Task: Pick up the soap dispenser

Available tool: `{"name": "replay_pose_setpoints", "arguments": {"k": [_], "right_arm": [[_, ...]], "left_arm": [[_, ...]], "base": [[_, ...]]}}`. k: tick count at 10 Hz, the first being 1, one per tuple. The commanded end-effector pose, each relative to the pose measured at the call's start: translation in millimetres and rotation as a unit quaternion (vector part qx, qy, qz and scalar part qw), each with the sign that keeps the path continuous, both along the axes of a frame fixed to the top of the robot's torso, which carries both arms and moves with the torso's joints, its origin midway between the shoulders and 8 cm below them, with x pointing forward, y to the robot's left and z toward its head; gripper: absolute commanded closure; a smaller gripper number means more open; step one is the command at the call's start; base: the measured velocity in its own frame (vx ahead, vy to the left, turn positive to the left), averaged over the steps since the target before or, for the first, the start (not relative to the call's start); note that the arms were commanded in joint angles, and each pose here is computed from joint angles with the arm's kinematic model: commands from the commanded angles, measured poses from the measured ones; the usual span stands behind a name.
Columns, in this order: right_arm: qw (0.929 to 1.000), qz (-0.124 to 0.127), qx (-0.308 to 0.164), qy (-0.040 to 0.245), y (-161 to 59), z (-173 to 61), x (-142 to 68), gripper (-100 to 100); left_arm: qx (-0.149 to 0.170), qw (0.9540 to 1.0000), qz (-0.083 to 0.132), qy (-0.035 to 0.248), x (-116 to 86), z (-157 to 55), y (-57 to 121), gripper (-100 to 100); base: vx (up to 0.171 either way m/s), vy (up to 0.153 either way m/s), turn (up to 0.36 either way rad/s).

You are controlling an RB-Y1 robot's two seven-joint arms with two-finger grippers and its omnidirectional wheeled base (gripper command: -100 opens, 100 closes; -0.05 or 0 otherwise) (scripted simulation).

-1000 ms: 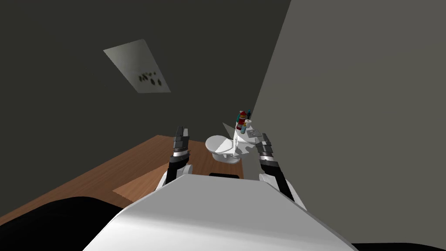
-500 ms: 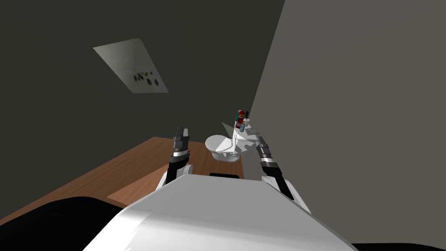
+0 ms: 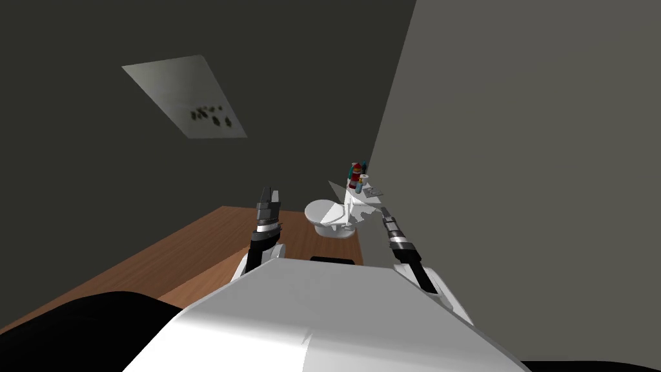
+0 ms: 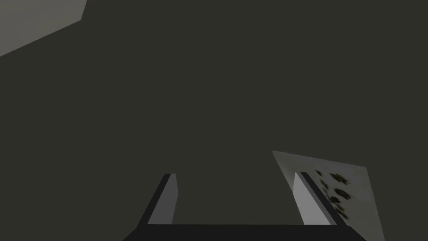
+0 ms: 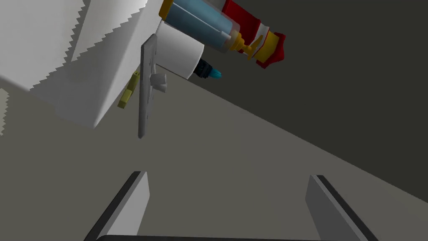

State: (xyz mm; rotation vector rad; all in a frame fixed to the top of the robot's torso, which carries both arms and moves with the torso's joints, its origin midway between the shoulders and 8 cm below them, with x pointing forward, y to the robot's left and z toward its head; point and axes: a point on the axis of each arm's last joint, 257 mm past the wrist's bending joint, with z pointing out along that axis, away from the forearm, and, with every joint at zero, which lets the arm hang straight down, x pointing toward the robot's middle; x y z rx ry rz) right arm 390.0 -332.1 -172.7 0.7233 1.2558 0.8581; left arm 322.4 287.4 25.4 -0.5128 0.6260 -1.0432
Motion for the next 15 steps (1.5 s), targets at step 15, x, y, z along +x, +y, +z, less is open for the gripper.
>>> {"name": "replay_pose_setpoints", "arguments": {"k": [15], "right_arm": [[0.9061,-0.079,-0.409,0.072,-103.8,-36.8,23.6,-100]], "left_arm": [[0.0,1.0,0.0,0.0,-0.1,0.0,0.0,0]], "base": [[0.055,0.088,0.002]]}}
